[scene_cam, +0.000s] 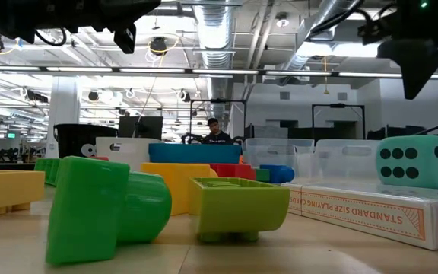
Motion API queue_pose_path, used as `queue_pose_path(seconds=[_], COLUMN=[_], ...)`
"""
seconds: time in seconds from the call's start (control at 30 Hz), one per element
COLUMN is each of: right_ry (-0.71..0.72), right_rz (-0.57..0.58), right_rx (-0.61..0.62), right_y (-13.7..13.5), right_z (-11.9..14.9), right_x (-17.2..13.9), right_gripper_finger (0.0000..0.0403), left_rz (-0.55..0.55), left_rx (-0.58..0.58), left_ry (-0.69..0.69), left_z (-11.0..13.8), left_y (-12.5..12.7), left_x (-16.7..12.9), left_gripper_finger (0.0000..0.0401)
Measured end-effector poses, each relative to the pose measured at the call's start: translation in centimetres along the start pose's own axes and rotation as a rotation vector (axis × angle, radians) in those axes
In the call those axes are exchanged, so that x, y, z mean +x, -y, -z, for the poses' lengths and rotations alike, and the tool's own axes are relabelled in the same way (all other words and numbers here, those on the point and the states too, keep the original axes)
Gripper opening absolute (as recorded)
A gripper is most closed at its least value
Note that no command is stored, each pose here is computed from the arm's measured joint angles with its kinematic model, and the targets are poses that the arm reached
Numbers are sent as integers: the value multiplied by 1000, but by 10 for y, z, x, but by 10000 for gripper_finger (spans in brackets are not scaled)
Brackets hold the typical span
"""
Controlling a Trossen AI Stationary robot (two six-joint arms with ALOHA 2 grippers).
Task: Pick & Place Toys
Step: Put the light blue dice into the blue bin
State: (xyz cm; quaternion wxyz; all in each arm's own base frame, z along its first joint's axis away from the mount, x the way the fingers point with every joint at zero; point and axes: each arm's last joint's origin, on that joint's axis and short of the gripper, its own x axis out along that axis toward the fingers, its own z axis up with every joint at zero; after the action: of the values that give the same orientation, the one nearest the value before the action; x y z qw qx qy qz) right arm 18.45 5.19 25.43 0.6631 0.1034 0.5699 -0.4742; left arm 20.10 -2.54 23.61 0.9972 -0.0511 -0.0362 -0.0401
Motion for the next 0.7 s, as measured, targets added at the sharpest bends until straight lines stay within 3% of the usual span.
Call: queue_pose_path(seconds=[0.17,0.4,0.7], right_ry=[-92,-205,-336], right_rz=[-18,-21,5], right_rx=[-23,38,-17], right_y=[3,4,-26], right_z=[-12,-24,-38], right_x=[8,18,48], right_gripper_finger=[2,2,1], left_rz=[0,-7,-7], left_rx=[0,1,1], left_ry=[0,-18,-26], left_z=[0,2,2], left_y=[0,0,0], left_x=[0,0,0], left_gripper_finger=[0,0,0])
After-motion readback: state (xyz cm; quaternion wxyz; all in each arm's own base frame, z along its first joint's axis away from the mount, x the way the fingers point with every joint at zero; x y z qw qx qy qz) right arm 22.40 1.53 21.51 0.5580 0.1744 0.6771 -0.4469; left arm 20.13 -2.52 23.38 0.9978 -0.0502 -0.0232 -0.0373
